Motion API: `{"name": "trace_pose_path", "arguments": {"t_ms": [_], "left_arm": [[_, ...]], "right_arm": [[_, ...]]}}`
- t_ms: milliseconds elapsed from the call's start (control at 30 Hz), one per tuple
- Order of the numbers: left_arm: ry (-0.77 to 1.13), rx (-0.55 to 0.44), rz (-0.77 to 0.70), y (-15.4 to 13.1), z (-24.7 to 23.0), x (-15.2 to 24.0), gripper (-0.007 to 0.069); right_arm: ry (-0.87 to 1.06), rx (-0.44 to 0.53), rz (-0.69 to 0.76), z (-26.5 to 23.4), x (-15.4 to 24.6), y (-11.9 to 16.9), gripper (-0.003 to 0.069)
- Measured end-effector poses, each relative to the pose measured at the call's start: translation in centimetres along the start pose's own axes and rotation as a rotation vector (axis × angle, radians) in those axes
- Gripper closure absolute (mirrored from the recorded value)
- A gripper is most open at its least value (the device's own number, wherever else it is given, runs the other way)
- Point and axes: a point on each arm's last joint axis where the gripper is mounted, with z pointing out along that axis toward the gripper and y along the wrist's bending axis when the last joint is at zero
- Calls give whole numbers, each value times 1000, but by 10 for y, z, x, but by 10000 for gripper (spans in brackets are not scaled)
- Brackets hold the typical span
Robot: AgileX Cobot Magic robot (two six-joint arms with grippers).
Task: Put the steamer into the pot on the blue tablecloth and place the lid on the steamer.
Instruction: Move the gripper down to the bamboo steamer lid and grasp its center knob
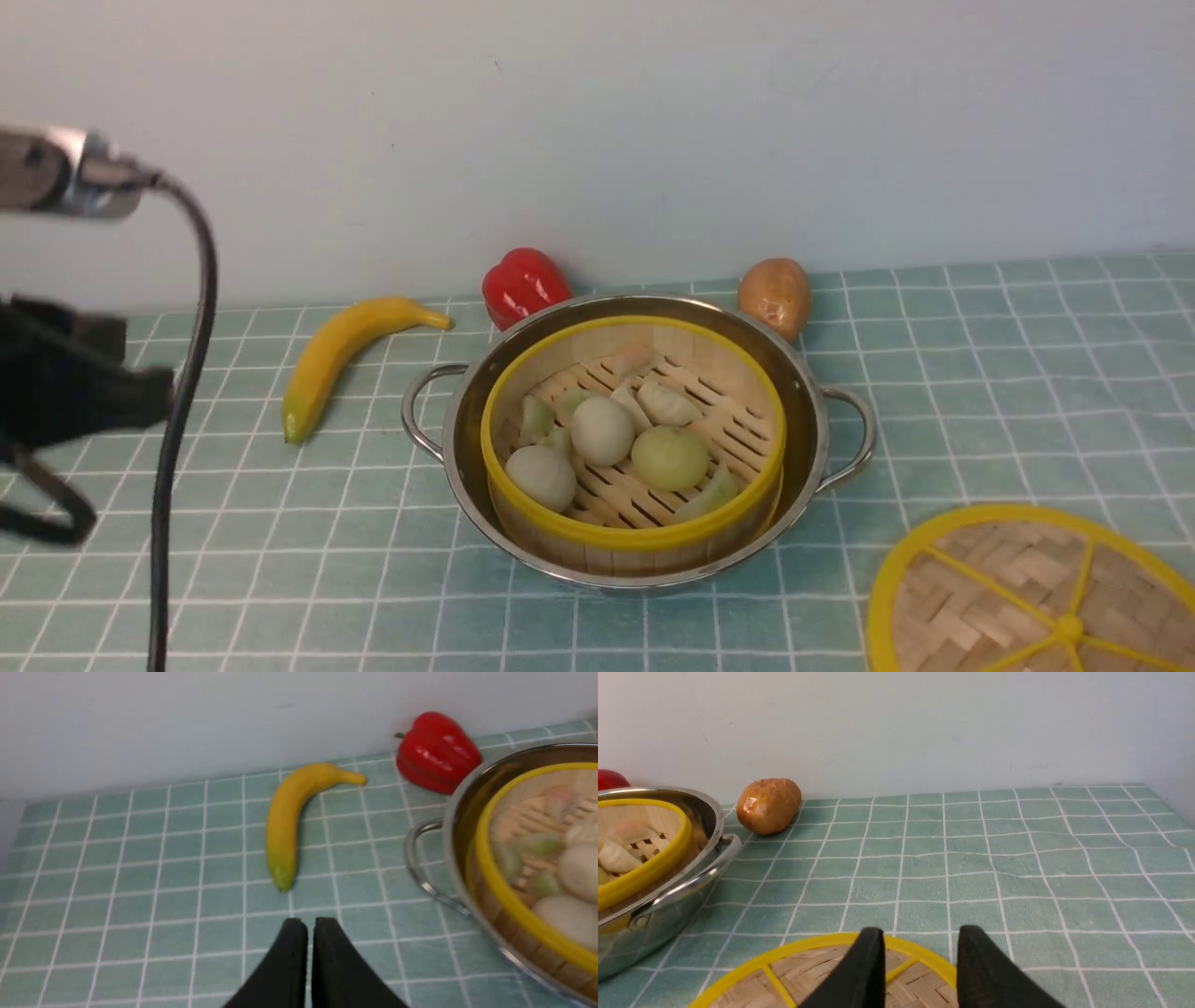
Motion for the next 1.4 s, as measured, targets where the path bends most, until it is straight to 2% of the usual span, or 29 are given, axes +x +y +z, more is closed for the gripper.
{"name": "trace_pose_path", "arguments": {"t_ms": [133, 233, 467, 700, 1400], "left_arm": [[-56, -72, -33, 6, -11, 73, 603], [-112, -93, -23, 3, -16, 112, 600], [-183, -106, -4, -4, -16, 171, 592], [-285, -119, -2, -5, -22, 181, 589], [-294, -124, -11, -5, -25, 183, 551]], "right_arm": [[0, 0, 0, 0, 0, 0, 419], [0, 0, 0, 0, 0, 0, 419], [0, 0, 0, 0, 0, 0, 419], [0, 0, 0, 0, 0, 0, 419], [0, 0, 1, 0, 0, 0, 419]]}}
